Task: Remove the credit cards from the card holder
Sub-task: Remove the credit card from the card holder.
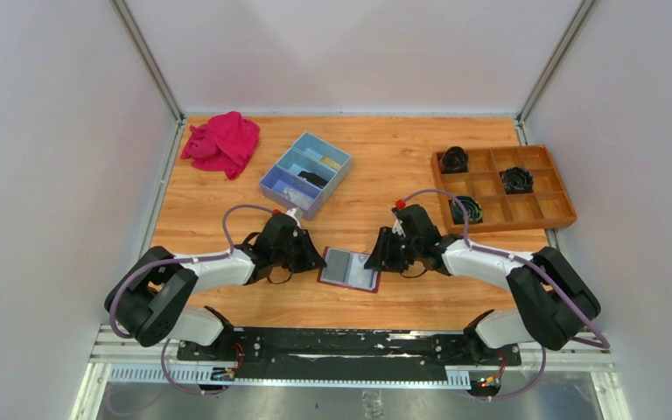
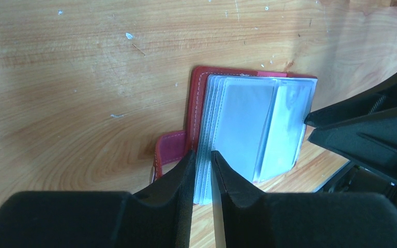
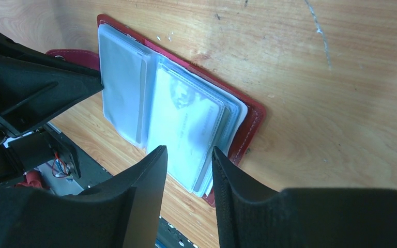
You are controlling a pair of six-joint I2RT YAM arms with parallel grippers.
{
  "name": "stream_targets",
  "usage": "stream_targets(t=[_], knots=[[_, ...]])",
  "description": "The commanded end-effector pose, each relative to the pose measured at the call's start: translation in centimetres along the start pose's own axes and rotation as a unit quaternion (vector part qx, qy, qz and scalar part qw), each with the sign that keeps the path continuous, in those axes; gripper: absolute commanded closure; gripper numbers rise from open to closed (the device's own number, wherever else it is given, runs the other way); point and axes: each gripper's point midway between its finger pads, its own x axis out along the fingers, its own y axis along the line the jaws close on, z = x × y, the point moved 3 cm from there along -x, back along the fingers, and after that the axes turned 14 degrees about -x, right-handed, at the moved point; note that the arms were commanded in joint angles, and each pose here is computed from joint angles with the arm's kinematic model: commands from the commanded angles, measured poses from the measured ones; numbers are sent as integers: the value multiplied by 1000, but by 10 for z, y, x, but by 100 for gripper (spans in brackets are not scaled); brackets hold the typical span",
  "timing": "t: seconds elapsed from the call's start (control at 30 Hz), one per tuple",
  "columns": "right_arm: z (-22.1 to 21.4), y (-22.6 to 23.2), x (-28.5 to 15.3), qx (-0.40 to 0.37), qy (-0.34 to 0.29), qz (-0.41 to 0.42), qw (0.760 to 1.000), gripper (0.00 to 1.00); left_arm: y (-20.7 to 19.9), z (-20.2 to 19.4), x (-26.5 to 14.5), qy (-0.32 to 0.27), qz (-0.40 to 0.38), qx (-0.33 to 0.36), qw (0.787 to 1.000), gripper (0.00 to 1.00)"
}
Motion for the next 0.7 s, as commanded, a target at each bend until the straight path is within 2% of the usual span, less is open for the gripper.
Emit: stream_targets(t=[0.0,0.3,0.67], knots=[[-12,-13,-4,20,3,-31,999,57,33,-17,0,30,63,0,998,78],[-9,-5,6,18,10,1,1000,58,33,-18,1,34,63,2,997,78],[8,12,-7,-14,-24,22,999,60,31,-20,4,40,63,8,997,78]])
